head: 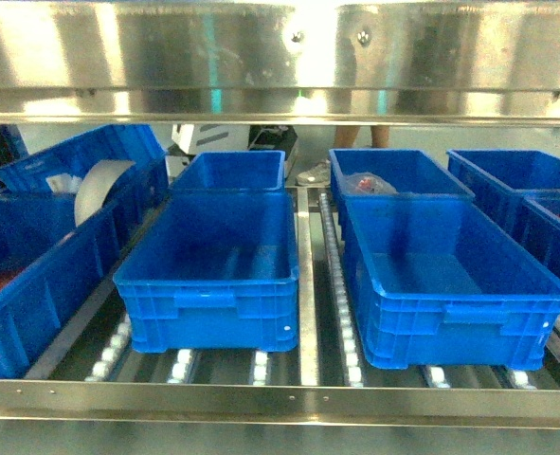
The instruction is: Sort blue parts and orange caps into right shelf containers
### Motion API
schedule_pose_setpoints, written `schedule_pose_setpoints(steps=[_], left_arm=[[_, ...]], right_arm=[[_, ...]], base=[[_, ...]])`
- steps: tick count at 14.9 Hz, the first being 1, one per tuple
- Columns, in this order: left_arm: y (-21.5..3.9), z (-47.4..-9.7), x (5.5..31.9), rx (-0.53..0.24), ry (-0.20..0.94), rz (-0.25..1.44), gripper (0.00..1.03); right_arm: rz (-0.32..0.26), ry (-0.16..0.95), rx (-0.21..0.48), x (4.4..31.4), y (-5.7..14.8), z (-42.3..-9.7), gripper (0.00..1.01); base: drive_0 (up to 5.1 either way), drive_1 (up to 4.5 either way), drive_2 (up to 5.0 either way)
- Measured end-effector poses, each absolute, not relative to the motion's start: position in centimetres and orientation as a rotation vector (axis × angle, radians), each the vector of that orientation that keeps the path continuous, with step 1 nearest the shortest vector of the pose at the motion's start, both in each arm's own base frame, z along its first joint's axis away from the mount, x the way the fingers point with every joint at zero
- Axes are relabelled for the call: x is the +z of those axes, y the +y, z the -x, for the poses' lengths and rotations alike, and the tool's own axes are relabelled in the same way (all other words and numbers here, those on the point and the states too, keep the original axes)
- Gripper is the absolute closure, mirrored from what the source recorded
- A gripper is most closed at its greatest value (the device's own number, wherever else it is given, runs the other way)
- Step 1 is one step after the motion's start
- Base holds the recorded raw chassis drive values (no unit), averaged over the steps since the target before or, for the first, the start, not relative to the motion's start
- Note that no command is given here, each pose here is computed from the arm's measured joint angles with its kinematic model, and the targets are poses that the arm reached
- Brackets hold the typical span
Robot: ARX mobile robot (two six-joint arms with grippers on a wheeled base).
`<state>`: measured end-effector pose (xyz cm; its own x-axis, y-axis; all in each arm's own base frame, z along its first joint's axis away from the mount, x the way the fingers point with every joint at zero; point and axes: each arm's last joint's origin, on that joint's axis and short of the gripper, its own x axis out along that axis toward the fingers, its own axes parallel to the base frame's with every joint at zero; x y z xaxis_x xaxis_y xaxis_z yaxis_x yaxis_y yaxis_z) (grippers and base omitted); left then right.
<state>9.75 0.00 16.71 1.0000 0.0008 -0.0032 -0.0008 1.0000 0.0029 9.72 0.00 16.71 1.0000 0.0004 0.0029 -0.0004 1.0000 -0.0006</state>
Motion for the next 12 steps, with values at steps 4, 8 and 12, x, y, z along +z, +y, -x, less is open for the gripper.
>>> schedule_pose_setpoints(steps=[4, 8, 12], left_arm=[[-0.01, -9.75, 16.71, 0.0, 0.003, -0.003, 0.6], [-0.01, -9.75, 16.71, 0.0, 0.003, -0.003, 0.6], [-0.01, -9.75, 16.71, -0.002, 0.003, -0.004, 0.6]], right_arm=[[-0.001, -0.003, 0.0, 16.71, 0.0, -9.72, 0.57], [-0.001, -0.002, 0.0, 16.7, 0.0, -9.72, 0.57], [0.0, -0.002, 0.0, 16.71, 0.0, -9.72, 0.57]], base=[[0.0, 0.0, 0.0], [0.0, 0.0, 0.0], [0.0, 0.0, 0.0]])
